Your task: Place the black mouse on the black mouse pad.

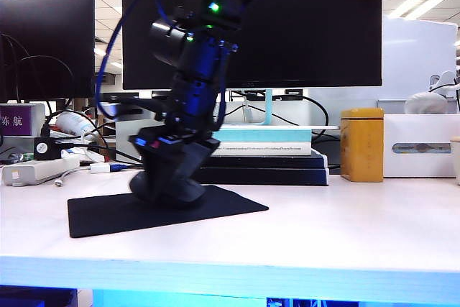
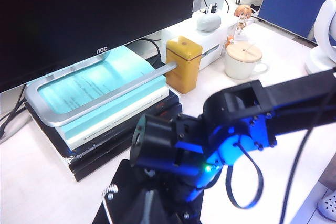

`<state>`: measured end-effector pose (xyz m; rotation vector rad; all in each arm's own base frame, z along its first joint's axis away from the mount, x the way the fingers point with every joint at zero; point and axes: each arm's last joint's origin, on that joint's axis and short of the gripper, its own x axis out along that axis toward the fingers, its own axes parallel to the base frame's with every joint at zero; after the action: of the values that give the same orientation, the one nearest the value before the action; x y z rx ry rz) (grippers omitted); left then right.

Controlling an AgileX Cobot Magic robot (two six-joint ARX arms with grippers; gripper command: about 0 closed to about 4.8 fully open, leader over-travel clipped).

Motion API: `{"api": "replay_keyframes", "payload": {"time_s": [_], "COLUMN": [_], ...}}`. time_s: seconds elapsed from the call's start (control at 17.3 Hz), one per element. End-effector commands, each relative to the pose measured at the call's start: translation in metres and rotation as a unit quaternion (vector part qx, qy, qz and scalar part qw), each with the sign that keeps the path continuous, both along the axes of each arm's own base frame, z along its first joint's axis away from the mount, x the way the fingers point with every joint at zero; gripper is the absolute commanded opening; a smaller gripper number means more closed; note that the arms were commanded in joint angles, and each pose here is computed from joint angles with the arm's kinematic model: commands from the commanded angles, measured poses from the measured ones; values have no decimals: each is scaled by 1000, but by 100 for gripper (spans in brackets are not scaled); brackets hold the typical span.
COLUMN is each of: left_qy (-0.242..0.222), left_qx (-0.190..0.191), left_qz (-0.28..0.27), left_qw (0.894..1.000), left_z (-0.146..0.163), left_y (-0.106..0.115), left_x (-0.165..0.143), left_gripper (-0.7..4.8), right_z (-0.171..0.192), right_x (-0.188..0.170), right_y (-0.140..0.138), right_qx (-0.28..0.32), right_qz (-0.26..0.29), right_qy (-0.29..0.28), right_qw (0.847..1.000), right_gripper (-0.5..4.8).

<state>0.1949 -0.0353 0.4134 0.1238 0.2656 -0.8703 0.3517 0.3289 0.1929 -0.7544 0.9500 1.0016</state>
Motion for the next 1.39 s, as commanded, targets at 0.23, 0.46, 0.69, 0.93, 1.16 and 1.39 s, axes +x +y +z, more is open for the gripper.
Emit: {"api": "replay_keyframes", "payload": {"time_s": [0.23, 0.46, 0.69, 0.93, 1.16, 1.39], "left_qy": [-6, -21, -72, -131, -155, -139], "left_qx": [-2, -3, -16, -39, -49, -29], "left_qz": [-2, -1, 11, 78, 155, 236], "left_qw": [1000, 1000, 997, 988, 974, 961], "left_z": [2, 7, 27, 48, 55, 40], "left_y": [0, 0, 3, 8, 16, 25], "left_x": [-1, -4, -26, -64, -110, -169], "left_gripper": [-5, -5, -5, -5, -5, -5], "right_z": [16, 102, 211, 301, 361, 383], "right_x": [2, 7, -16, -72, -143, -198], "right_y": [8, 11, -27, -90, -153, -201], "right_qx": [32, 112, 154, 178, 233, 257], "right_qz": [3, 2, -44, -107, -115, -127], "right_qy": [-29, -117, -230, -335, -380, -376], "right_qw": [999, 987, 960, 919, 888, 881], "right_gripper": [479, 296, 73, -1, -1, -1]}}
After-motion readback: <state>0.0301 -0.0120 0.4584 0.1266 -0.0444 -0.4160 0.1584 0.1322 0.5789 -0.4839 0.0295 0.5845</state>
